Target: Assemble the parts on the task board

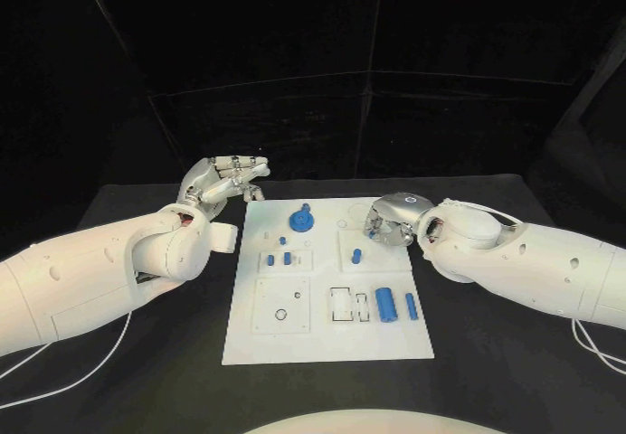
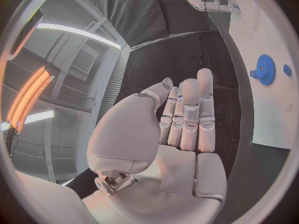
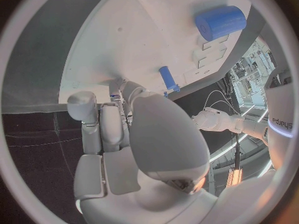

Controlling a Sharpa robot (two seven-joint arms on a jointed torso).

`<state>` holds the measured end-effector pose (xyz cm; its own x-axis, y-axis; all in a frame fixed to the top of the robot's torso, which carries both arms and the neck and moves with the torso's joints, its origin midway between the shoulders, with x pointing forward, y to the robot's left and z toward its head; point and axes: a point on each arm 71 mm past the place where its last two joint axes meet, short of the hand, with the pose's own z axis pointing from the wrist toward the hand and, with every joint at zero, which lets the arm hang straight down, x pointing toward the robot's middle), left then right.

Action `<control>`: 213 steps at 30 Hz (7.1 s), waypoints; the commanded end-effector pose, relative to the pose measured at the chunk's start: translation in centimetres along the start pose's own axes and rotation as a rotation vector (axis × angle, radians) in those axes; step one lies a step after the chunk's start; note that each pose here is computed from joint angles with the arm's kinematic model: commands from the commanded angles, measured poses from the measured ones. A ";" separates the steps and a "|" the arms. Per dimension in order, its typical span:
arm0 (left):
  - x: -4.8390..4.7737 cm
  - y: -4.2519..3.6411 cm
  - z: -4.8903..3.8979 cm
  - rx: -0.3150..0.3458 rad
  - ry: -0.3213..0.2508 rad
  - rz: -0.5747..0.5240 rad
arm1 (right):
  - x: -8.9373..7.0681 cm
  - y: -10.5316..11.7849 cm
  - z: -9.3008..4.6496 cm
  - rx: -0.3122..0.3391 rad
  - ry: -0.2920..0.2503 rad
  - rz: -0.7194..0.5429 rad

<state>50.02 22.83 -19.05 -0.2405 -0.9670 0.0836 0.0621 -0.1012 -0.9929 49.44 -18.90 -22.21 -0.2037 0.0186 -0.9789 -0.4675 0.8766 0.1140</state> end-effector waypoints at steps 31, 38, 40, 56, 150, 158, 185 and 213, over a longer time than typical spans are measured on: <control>-0.75 0.23 0.46 -0.017 0.018 -0.014 | -3.1 6.7 -3.3 -0.187 -0.190 0.123; -0.43 0.25 0.55 -0.015 0.022 -0.016 | -3.0 10.6 -2.2 -0.281 -0.183 0.139; -0.30 0.25 0.59 -0.014 0.024 -0.017 | -2.8 11.5 -1.9 -0.301 -0.175 0.140; 0.11 0.11 0.69 0.002 0.017 -0.013 | 2.7 15.3 -0.6 -0.370 -0.049 0.123; 0.10 0.22 0.86 -0.015 0.032 -0.020 | 4.0 16.3 -0.4 -0.338 0.016 0.061; -0.26 0.31 0.95 -0.023 0.027 -0.017 | 2.8 15.3 -1.6 -0.345 -0.100 0.167; -0.05 0.38 0.97 -0.030 0.043 -0.026 | -0.9 4.8 -4.3 -0.071 0.018 0.085; -0.15 0.39 0.98 -0.030 0.042 -0.025 | 0.0 5.6 -2.2 -0.079 0.081 0.040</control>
<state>51.01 22.82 -19.54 -0.2722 -0.9571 0.0993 0.0227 -0.1096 -0.9937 44.91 -15.19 -21.35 -0.3001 0.0191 -0.9537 -0.5117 0.8405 0.1779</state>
